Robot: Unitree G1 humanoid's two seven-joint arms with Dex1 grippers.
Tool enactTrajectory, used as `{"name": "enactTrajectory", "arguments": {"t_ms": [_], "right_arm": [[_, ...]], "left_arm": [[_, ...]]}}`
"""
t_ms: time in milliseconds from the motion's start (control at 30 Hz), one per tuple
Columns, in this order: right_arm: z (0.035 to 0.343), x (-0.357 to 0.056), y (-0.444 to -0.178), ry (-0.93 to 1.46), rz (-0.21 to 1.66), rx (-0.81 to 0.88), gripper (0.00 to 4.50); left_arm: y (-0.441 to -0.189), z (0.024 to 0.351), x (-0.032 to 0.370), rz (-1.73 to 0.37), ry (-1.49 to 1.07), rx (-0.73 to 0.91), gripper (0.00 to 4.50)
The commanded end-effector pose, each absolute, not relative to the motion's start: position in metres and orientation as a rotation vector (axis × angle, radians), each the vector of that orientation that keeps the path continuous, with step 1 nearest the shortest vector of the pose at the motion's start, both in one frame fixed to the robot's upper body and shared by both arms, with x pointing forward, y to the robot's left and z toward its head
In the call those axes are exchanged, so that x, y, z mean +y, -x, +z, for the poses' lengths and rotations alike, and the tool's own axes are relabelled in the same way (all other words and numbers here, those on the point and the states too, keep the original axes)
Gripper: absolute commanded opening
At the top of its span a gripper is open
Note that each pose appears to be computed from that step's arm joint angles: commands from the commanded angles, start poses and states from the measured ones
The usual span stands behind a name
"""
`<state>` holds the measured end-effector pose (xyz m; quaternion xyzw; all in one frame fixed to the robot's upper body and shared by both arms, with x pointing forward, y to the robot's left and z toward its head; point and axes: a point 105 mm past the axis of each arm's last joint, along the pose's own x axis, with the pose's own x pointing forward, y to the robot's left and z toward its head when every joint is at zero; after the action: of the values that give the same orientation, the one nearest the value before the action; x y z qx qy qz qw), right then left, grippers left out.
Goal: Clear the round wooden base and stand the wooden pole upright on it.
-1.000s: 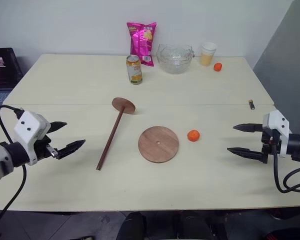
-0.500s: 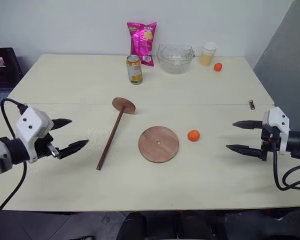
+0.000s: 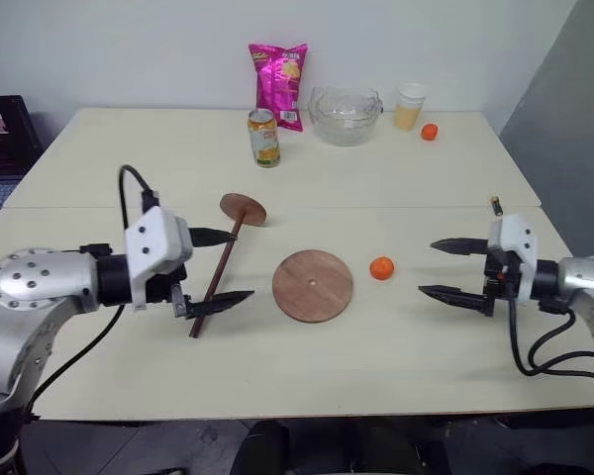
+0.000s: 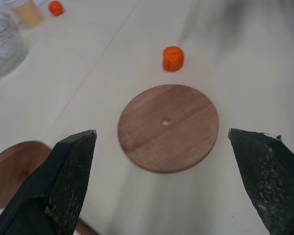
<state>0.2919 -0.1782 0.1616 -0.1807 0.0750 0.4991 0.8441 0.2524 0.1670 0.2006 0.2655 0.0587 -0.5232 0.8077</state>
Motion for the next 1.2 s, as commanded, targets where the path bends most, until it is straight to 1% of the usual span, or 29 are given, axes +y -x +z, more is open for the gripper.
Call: {"name": "enactTrajectory", "arguments": {"t_ms": [33,200,333,533,767,800,833,867,900,933,1000,1033,1100,1200], "right_arm": [[0.167,-0.165,-0.307,0.41,0.982,0.078,4.46],[0.153,-0.152,-0.322,0.396,0.921,0.075,4.46],[0.135,-0.147,-0.34,0.351,0.84,0.108,4.46],[0.116,-0.138,-0.345,0.309,0.859,0.168,4.46],[0.108,-0.14,-0.354,0.291,0.831,0.175,4.46],[0.106,-0.141,-0.356,0.287,0.821,0.175,4.09],[0.105,-0.142,-0.357,0.284,0.813,0.175,4.01],[0.104,-0.142,-0.358,0.281,0.811,0.177,3.67],[0.104,-0.142,-0.358,0.279,0.811,0.177,3.53],[0.102,-0.142,-0.357,0.281,0.815,0.181,3.21],[0.102,-0.142,-0.357,0.28,0.815,0.181,2.82],[0.102,-0.142,-0.357,0.279,0.815,0.181,2.41],[0.102,-0.142,-0.357,0.281,0.816,0.177,1.97],[0.105,-0.142,-0.355,0.29,0.816,0.165,1.47]], "left_arm": [[-0.255,0.201,0.159,-1.164,-0.609,0.085,4.5],[-0.256,0.194,0.151,-1.21,-0.626,0.074,4.5],[-0.254,0.19,0.145,-1.257,-0.607,0.061,4.5],[-0.255,0.186,0.142,-1.28,-0.619,0.057,4.5],[-0.258,0.182,0.139,-1.287,-0.622,0.043,4.5],[-0.258,0.181,0.138,-1.288,-0.619,0.042,4.5],[-0.258,0.181,0.137,-1.289,-0.617,0.04,4.5],[-0.258,0.18,0.137,-1.29,-0.616,0.039,4.5],[-0.258,0.179,0.136,-1.29,-0.616,0.039,4.5],[-0.259,0.179,0.136,-1.29,-0.616,0.038,4.5],[-0.259,0.179,0.135,-1.292,-0.613,0.037,4.5],[-0.26,0.179,0.135,-1.293,-0.611,0.036,4.5],[-0.26,0.178,0.134,-1.293,-0.608,0.034,4.5],[-0.261,0.177,0.133,-1.296,-0.594,0.031,4.5]]}}
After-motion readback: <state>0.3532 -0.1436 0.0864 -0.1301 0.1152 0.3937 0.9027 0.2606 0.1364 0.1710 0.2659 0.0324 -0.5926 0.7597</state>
